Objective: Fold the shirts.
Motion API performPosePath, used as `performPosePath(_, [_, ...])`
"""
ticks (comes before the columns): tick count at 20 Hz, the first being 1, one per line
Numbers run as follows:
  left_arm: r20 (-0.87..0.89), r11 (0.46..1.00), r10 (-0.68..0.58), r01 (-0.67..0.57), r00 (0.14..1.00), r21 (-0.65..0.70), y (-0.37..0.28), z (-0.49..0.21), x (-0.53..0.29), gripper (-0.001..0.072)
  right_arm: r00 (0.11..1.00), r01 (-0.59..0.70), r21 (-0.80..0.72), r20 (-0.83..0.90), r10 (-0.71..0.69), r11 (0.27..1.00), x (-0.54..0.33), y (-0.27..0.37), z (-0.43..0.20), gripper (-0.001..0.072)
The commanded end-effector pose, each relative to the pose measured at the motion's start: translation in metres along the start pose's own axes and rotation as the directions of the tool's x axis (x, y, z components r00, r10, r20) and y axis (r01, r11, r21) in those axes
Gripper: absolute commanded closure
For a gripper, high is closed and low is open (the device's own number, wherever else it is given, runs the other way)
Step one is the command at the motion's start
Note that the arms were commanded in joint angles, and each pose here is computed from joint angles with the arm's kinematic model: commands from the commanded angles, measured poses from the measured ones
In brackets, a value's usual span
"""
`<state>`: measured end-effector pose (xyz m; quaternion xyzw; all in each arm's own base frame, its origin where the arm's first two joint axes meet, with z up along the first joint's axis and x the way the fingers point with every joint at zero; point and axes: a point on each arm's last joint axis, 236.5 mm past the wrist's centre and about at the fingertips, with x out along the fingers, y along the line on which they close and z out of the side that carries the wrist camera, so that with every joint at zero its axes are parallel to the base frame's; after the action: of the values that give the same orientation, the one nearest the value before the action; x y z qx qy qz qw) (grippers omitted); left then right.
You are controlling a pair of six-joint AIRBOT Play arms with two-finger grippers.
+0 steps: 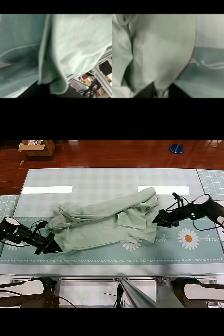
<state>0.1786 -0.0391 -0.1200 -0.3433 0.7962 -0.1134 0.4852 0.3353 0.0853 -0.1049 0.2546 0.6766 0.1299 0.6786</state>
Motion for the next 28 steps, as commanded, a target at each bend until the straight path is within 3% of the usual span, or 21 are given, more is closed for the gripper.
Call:
performPosePath(1, [0.125, 0.999, 0.041, -0.042, 0.991, 0.012, 0.009, 0.030, -0.002, 0.0673, 1.000, 0.019, -0.022, 0.020, -0.018, 1.000, 0.011, 0.016, 0.002, 0.0685])
performPosePath(5, [0.214, 0.995, 0.039, -0.058, 0.976, 0.082, -0.006, 0.041, -0.029, 0.0674, 0.991, 0.018, -0.136, 0.136, 0.001, 0.991, -0.045, 0.035, 0.023, 0.0686])
performPosePath(7, [0.335, 0.977, -0.055, -0.019, 0.940, 0.214, -0.052, 0.051, -0.072, 0.0674, 0.952, 0.035, -0.182, 0.306, 0.023, 0.983, -0.107, 0.054, 0.047, 0.0686])
performPosePath(9, [0.485, 0.917, -0.228, 0.020, 0.844, 0.398, -0.128, 0.049, -0.140, 0.0674, 0.875, 0.071, -0.241, 0.480, 0.055, 0.968, -0.180, 0.081, 0.062, 0.0686])
performPosePath(12, [0.617, 0.740, -0.530, -0.039, 0.582, 0.672, -0.254, -0.009, -0.259, 0.0674, 0.711, 0.160, -0.351, 0.690, 0.139, 0.923, -0.291, 0.141, 0.051, 0.0686])
performPosePath(14, [0.633, 0.609, -0.671, -0.201, 0.385, 0.768, -0.320, -0.080, -0.330, 0.0674, 0.570, 0.234, -0.412, 0.792, 0.220, 0.881, -0.365, 0.187, 0.028, 0.0687])
performPosePath(16, [0.637, 0.529, -0.751, -0.420, 0.173, 0.737, -0.365, -0.160, -0.389, 0.0674, 0.397, 0.309, -0.441, 0.865, 0.306, 0.843, -0.437, 0.228, -0.003, 0.0687])
performPosePath(18, [0.586, 0.492, -0.809, -0.592, -0.039, 0.639, -0.394, -0.243, -0.434, 0.0674, 0.242, 0.350, -0.448, 0.892, 0.382, 0.823, -0.496, 0.261, -0.040, 0.0687])
performPosePath(20, [0.517, 0.472, -0.837, -0.709, -0.176, 0.524, -0.408, -0.315, -0.453, 0.0674, 0.144, 0.362, -0.452, 0.891, 0.430, 0.815, -0.535, 0.283, -0.076, 0.0687])
performPosePath(22, [0.495, 0.470, -0.840, -0.754, -0.221, 0.460, -0.411, -0.362, -0.447, 0.0674, 0.071, 0.404, -0.451, 0.883, 0.464, 0.796, -0.563, 0.298, -0.110, 0.0687])
performPosePath(25, [0.540, 0.541, -0.790, -0.745, -0.290, 0.391, -0.393, -0.400, -0.430, 0.0674, -0.032, 0.515, -0.315, 0.923, 0.385, 0.797, -0.598, 0.288, -0.153, 0.0687])
performPosePath(28, [0.599, 0.617, -0.716, -0.728, -0.359, 0.301, -0.366, -0.423, -0.411, 0.0674, -0.044, 0.541, -0.227, 0.954, 0.296, 0.810, -0.603, 0.270, -0.191, 0.0687])
